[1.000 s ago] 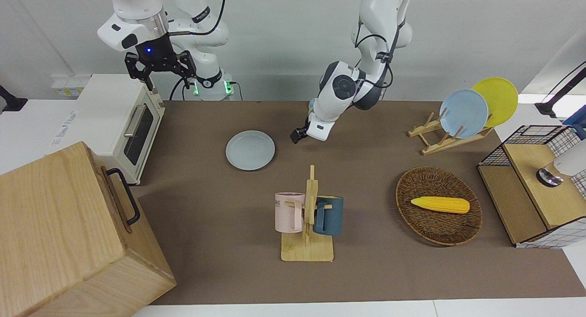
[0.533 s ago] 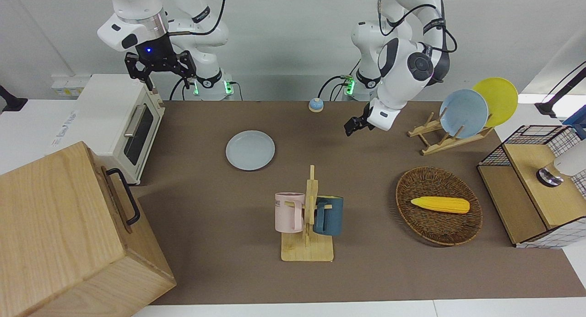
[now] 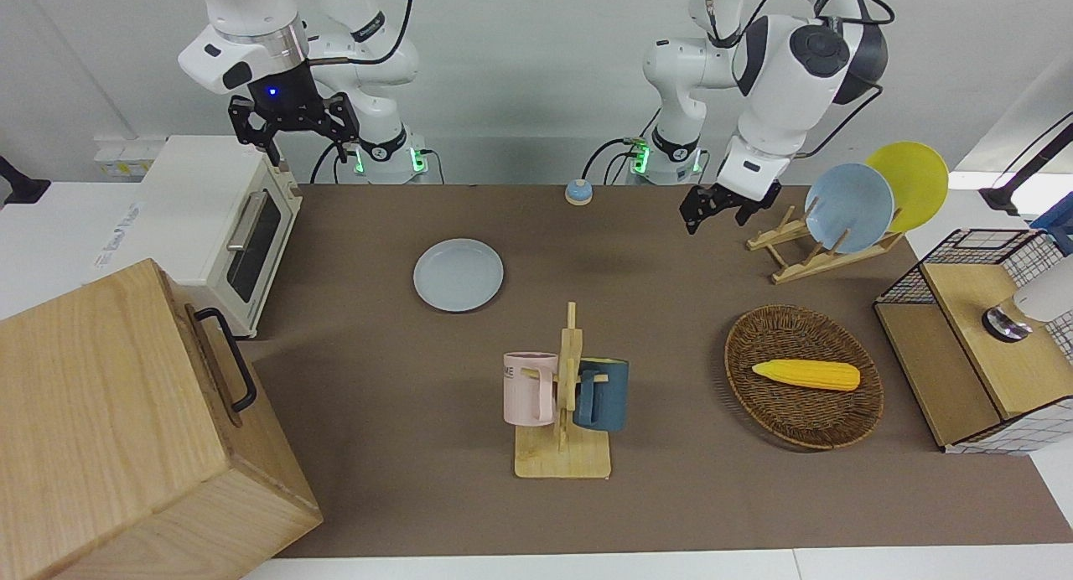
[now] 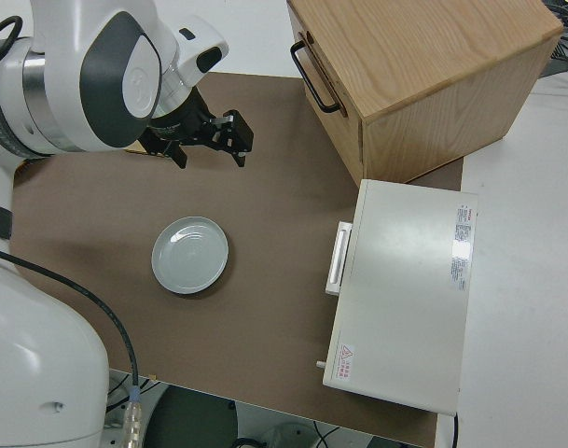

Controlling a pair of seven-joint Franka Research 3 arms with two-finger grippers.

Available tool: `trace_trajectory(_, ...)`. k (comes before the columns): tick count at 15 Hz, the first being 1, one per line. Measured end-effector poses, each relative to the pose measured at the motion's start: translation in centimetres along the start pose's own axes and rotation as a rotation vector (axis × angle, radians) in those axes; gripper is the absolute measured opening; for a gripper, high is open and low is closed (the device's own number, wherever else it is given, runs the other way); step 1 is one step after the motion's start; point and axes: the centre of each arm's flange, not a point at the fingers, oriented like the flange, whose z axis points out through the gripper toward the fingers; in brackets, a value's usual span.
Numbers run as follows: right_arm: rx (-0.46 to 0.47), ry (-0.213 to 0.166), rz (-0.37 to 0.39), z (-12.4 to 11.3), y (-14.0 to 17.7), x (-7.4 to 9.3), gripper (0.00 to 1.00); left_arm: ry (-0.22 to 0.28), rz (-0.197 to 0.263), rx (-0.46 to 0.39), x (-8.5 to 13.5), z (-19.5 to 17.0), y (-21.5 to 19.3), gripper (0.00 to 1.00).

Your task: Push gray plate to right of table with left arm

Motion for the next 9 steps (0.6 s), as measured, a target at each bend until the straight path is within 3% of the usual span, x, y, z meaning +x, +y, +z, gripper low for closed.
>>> trace_trajectory(5,0.0,0.0,0.0,0.0,0.0,0.0,1.0,0.032,0.003,-0.011,0.0,-4.4,-1.5,0.99)
trace_trajectory(9,0.0,0.0,0.0,0.0,0.0,0.0,1.0,0.049,0.005,-0.015,-0.1,-5.6,-1.4,1.0)
